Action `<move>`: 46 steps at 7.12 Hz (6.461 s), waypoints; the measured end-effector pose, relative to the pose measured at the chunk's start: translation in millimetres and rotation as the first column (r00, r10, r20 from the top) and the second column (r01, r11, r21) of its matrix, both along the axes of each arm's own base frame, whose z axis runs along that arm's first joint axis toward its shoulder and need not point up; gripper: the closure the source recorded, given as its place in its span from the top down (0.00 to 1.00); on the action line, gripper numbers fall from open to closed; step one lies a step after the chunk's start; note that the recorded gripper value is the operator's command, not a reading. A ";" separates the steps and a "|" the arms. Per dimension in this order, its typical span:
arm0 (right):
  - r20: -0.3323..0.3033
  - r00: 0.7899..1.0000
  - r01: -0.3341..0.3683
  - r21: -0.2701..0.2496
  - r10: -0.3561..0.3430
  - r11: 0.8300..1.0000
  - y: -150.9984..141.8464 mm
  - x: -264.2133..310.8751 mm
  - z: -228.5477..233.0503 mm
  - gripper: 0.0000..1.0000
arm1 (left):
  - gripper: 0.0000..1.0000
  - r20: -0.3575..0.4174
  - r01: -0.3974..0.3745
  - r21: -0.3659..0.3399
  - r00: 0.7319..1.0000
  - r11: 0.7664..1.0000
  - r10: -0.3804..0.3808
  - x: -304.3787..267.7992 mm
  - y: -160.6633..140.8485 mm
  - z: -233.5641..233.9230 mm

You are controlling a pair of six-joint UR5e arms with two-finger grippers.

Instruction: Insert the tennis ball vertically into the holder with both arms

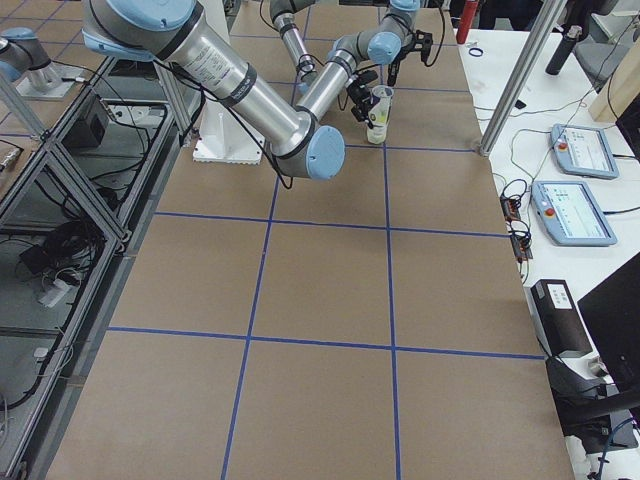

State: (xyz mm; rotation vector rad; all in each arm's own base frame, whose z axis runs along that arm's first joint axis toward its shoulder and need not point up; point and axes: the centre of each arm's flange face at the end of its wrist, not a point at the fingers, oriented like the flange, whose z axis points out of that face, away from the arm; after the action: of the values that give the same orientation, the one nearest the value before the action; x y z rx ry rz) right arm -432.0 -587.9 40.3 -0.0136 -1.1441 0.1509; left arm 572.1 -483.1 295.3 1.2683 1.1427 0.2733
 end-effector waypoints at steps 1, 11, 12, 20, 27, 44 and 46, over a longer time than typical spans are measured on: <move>0.008 1.000 -0.001 -0.006 0.001 1.000 -5.2 9.6 -0.8 1.00 | 0.98 0.001 -0.001 -0.001 1.000 1.000 0.001 0.4 0.2 0.6; 0.011 1.000 -0.024 -0.025 0.024 0.999 -30.3 49.6 17.1 1.00 | 0.99 0.002 -0.009 -0.001 1.000 1.000 0.009 -4.3 2.4 5.9; 0.010 1.000 -0.024 -0.025 0.025 0.999 -30.6 49.6 17.7 1.00 | 0.99 0.004 -0.010 -0.002 1.000 1.000 0.010 -4.9 3.5 8.2; 0.005 1.000 -0.023 -0.011 0.023 1.000 -33.1 51.3 20.9 1.00 | 0.99 0.013 -0.019 -0.009 1.000 1.000 0.019 -27.6 22.9 42.5; -0.018 1.000 -0.022 0.016 0.022 1.000 -35.9 96.0 80.1 1.00 | 0.99 0.121 -0.212 -0.078 0.968 0.974 0.220 -164.6 39.3 89.0; -0.400 0.898 0.258 0.147 -0.181 0.955 41.3 414.5 561.7 1.00 | 1.00 0.316 -0.016 -0.806 0.833 0.591 0.454 -552.2 -55.3 305.7; -0.389 0.906 0.230 0.118 -0.168 0.966 49.9 432.2 550.5 1.00 | 1.00 0.294 -0.006 -0.851 0.823 0.525 0.486 -581.3 -41.1 322.1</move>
State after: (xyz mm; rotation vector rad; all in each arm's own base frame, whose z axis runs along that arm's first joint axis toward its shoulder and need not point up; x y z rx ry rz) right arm 0.2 -538.0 590.8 0.0408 -0.7605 -0.1203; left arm -9.2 -524.1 617.4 0.1209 0.8031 0.2190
